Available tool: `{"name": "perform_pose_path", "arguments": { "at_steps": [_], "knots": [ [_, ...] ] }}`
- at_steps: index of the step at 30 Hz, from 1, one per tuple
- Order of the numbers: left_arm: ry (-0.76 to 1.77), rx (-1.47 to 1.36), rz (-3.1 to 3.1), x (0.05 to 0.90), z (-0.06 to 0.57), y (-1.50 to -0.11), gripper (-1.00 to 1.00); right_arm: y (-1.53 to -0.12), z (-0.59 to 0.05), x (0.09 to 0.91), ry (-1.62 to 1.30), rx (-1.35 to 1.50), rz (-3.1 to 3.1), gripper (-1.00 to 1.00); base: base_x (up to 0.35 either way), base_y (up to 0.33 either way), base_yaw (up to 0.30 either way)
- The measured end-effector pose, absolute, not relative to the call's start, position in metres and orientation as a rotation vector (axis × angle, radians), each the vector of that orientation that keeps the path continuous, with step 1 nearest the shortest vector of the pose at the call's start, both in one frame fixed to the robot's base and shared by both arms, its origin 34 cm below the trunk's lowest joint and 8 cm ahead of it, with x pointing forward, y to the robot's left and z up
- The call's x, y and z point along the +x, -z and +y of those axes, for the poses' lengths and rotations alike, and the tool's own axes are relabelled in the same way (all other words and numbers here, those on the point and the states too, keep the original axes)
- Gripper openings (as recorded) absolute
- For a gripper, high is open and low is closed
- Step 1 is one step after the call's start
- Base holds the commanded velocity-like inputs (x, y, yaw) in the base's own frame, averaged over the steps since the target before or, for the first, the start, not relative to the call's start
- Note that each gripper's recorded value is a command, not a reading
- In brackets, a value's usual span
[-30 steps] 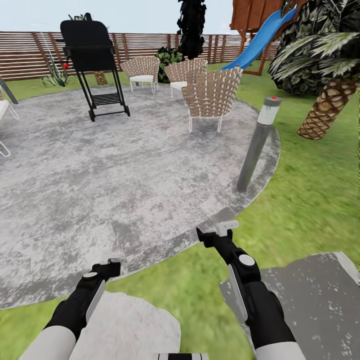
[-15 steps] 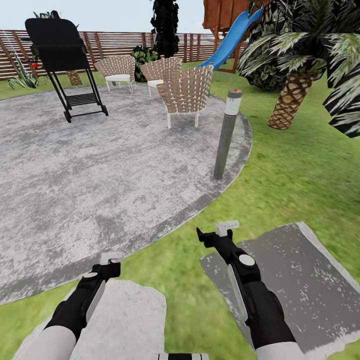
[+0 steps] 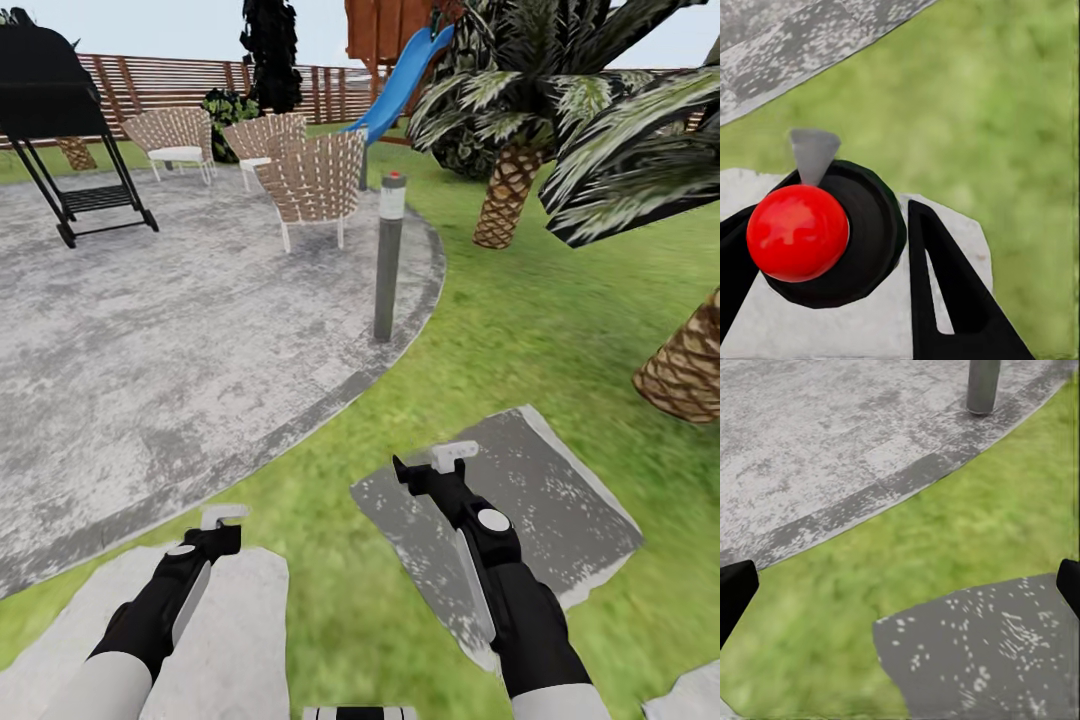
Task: In the garden, pick up the pesticide atomizer on the floor and spray pesticide onto both trees until each tree trunk is fully covered.
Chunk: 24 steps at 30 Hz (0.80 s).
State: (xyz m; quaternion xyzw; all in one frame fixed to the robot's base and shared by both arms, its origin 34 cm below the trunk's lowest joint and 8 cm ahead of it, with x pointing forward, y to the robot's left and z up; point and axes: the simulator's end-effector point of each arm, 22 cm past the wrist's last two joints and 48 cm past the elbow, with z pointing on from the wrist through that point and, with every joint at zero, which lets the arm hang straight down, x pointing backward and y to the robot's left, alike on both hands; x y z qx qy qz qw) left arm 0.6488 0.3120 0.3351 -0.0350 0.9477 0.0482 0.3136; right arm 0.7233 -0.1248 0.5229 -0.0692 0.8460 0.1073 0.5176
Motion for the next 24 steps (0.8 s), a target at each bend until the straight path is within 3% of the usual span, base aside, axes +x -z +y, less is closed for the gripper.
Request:
{"name": "perform_pose_path", "arguments": {
  "at_steps": [24],
  "knots": [
    [-0.126, -0.093, 2.492, 0.6505, 0.3118, -0.3389, -1.00, -0.5272, -0.1256, 0.7238, -0.254, -0.166, 2.024, 1.00, -0.306, -0.112, -0.284]
  ]
}}
